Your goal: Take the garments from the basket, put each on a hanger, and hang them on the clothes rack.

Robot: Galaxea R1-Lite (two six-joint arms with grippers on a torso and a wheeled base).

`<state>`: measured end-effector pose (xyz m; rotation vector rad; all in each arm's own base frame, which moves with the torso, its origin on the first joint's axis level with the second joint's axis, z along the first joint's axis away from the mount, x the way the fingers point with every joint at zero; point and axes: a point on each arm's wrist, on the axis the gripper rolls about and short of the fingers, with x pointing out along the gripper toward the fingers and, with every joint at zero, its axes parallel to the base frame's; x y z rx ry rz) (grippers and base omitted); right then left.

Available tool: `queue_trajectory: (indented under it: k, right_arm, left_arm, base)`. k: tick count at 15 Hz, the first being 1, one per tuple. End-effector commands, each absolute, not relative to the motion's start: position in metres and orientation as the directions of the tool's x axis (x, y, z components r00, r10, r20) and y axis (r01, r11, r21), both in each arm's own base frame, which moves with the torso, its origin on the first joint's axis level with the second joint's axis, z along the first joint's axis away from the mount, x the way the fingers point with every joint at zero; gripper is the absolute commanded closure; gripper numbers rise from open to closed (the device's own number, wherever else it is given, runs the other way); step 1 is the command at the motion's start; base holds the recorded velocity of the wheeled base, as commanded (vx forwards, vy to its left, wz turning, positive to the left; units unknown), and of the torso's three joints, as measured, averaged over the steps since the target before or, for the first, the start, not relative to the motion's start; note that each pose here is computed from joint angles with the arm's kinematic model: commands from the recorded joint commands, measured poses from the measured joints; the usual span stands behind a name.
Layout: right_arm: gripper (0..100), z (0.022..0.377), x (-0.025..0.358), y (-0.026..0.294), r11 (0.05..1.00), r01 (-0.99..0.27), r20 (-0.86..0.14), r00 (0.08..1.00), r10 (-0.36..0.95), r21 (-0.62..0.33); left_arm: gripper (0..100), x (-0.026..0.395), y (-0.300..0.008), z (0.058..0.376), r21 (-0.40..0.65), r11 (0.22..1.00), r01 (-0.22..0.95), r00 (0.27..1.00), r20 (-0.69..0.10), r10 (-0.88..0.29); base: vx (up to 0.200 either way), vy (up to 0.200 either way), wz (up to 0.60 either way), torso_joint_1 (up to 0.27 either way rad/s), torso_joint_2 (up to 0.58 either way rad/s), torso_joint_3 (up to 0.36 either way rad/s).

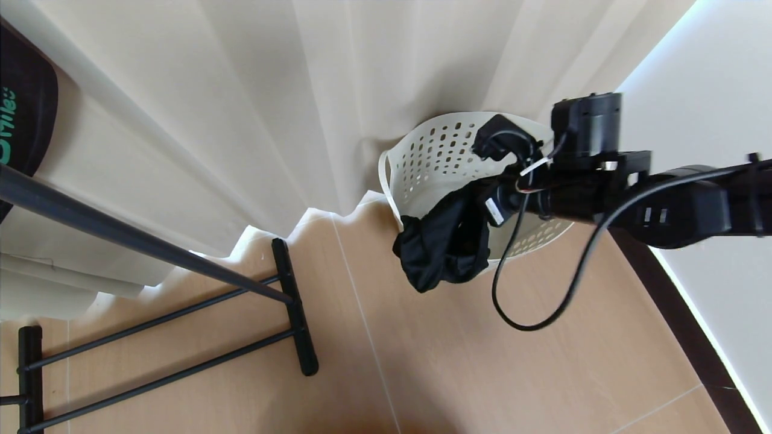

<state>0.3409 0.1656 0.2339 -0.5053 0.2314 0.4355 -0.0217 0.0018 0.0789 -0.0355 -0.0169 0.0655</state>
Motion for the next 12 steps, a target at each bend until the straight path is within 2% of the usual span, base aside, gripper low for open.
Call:
queue_trajectory:
  k: [1,2,3,4,5,8,10,12]
  right_arm:
    - [100,0.287,0.23,0.145,0.813,-0.494,-0.187,0.869,0.458,-0.307]
    - [100,0.286,0.173,0.132,0.786,-0.56,-0.155,0.829,0.538,-0.263]
    - [100,0.279,0.147,0.123,0.758,-0.599,-0.151,0.8,0.581,-0.259]
    - [100,0.272,0.136,0.12,0.741,-0.62,-0.16,0.783,0.601,-0.258]
    - [100,0.247,0.113,0.115,0.698,-0.681,-0.208,0.732,0.649,-0.219]
    - [100,0.214,0.113,0.118,0.719,-0.687,-0.184,0.724,0.665,-0.104]
    - [100,0.203,0.127,0.133,0.732,-0.673,-0.139,0.738,0.66,-0.1]
    - [100,0.201,0.129,0.134,0.742,-0.662,-0.144,0.748,0.648,-0.103]
  left_arm:
    - [0,-0.022,0.002,0.079,-0.036,0.997,-0.065,0.998,0.017,0.066]
    - [0,-0.022,0.002,0.079,-0.036,0.997,-0.065,0.998,0.017,0.066]
    - [0,-0.022,0.002,0.079,-0.035,0.997,-0.065,0.998,0.015,0.066]
    - [0,-0.022,0.002,0.079,-0.035,0.997,-0.065,0.998,0.015,0.066]
    - [0,-0.022,0.002,0.079,-0.035,0.997,-0.065,0.998,0.015,0.066]
    - [0,-0.022,0.002,0.079,-0.033,0.997,-0.064,0.998,0.015,0.064]
    - [0,-0.022,0.002,0.078,-0.021,0.998,-0.058,0.998,0.011,0.058]
    - [0,-0.022,0.002,0.078,-0.021,0.998,-0.058,0.998,0.009,0.058]
  base:
    - [0.0,0.0,0.0,0.0,0.0,0.0]
    - [0.0,0.0,0.0,0.0,0.0,0.0]
    - [0.0,0.0,0.0,0.0,0.0,0.0]
    - [0.0,0.0,0.0,0.0,0.0,0.0]
    - [0.0,0.0,0.0,0.0,0.0,0.0]
    - [0.0,0.0,0.0,-0.001,0.0,0.11]
    - [0.0,0.0,0.0,0.005,0.0,0.183]
    - [0.0,0.0,0.0,0.002,0.0,0.198]
